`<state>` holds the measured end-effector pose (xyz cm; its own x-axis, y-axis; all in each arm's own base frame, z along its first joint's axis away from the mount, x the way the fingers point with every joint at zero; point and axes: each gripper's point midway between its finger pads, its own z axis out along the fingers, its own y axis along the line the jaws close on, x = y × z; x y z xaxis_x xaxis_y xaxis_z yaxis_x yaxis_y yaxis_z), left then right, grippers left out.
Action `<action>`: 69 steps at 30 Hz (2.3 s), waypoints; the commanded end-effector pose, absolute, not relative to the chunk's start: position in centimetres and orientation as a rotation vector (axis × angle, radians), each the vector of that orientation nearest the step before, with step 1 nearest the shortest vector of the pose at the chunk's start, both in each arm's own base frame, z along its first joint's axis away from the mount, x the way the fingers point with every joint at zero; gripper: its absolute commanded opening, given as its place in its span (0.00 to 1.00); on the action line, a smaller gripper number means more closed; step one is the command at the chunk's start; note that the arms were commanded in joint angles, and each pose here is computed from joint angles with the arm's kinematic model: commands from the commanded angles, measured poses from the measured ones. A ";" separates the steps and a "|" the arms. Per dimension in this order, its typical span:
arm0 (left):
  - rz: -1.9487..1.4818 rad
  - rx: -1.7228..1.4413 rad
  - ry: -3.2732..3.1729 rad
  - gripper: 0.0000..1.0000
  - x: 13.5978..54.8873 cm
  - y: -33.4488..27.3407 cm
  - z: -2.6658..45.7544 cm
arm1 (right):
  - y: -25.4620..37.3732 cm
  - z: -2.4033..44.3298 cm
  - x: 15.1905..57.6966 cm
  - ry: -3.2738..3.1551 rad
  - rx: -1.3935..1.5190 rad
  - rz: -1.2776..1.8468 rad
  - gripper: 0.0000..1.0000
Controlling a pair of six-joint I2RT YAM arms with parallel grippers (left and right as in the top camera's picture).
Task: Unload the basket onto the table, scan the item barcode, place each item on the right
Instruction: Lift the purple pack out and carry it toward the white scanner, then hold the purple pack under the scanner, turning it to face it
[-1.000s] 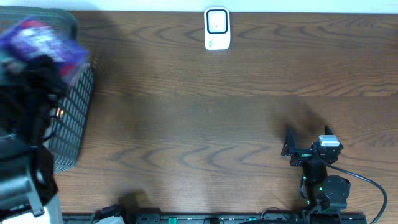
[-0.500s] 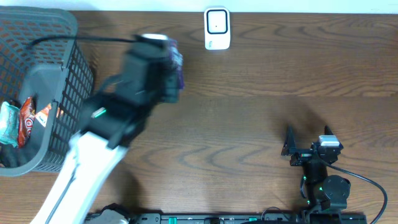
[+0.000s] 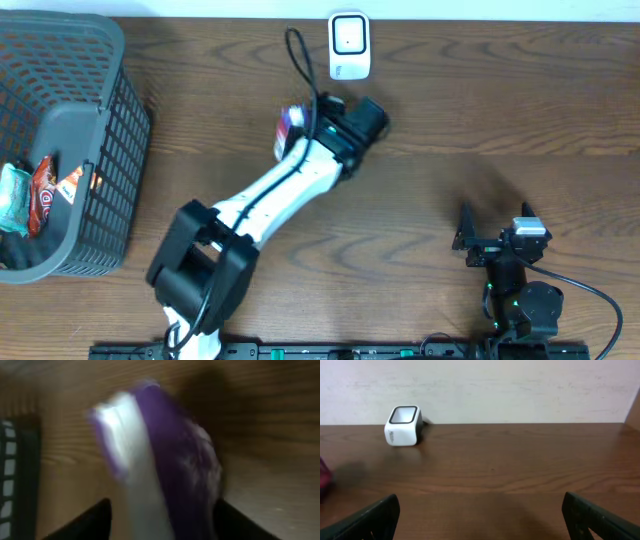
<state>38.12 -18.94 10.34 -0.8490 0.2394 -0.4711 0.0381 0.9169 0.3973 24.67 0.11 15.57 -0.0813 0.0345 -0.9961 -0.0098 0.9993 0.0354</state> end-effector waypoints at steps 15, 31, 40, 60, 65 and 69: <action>-0.358 -0.024 2.448 0.63 37.4 -19.7 25.7 | 0.0 15.5 24.7 1.653 0.027 0.039 0.99; -0.249 -0.547 2.890 0.37 38.6 -15.6 9.1 | 0.0 15.5 24.7 1.654 0.027 0.040 0.99; -0.639 0.120 2.864 0.34 37.1 -24.6 11.5 | 0.0 15.5 24.7 1.654 0.027 0.040 0.99; -0.278 -0.433 2.780 0.65 40.8 -17.7 9.8 | 0.0 15.5 24.7 1.654 0.027 0.040 0.99; -0.390 -0.420 2.932 0.65 40.0 -20.1 4.6 | 0.0 15.5 24.7 1.653 0.027 0.040 0.99; -0.618 -0.155 3.025 0.64 38.6 -23.0 2.6 | 0.0 15.5 24.7 1.654 0.027 0.040 0.99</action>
